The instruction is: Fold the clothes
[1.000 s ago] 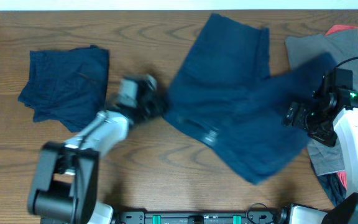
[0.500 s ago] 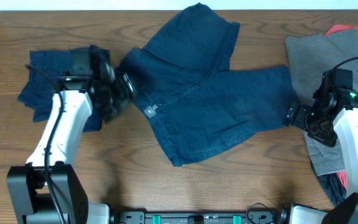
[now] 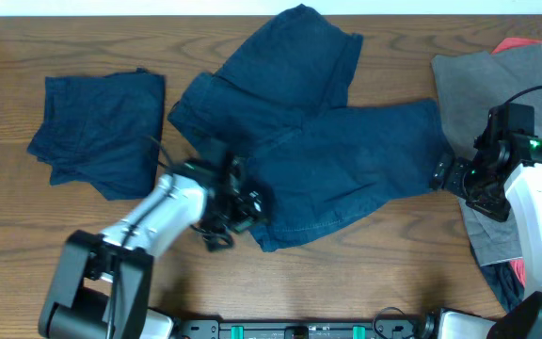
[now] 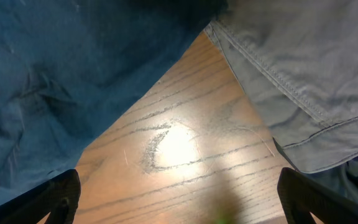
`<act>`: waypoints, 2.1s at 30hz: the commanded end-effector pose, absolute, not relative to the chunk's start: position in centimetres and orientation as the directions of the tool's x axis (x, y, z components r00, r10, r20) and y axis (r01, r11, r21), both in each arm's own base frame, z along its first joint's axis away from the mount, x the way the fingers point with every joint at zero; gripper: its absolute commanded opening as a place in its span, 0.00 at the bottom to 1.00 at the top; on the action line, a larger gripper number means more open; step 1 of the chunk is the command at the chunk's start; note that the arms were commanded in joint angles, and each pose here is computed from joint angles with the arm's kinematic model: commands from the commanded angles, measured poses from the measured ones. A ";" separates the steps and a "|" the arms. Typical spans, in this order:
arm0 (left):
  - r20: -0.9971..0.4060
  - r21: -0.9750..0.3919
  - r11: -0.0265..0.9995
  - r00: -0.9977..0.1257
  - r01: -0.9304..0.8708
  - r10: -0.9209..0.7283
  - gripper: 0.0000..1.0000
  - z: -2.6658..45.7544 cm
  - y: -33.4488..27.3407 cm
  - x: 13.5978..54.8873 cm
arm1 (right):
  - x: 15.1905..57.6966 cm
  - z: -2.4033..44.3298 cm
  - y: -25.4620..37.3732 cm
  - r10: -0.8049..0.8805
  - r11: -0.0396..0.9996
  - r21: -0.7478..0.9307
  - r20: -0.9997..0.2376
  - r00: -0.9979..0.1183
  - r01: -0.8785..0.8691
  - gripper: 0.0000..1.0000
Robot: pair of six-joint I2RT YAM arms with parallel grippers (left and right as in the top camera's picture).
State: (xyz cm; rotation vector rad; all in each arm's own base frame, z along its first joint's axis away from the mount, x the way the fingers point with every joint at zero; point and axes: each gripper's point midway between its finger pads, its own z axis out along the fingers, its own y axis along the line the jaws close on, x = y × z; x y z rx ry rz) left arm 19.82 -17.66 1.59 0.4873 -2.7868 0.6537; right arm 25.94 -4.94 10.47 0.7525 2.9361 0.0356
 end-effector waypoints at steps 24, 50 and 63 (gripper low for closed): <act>0.122 -0.278 0.683 -0.730 -0.675 -0.672 0.06 0.4 -5.9 25.0 | 25.8 10.6 -5.2 0.464 0.886 0.040 -0.103 -0.880 0.463 0.99; 0.087 -0.245 0.762 -0.796 -0.600 -0.599 0.48 0.1 -6.9 24.3 | 20.4 1.6 5.6 0.528 0.715 0.397 0.234 -0.816 0.576 0.99; 0.099 -0.235 0.762 -0.795 -0.603 -0.599 0.11 0.1 -6.8 24.0 | 24.9 0.0 4.1 0.629 0.681 0.458 0.034 -0.777 0.572 0.88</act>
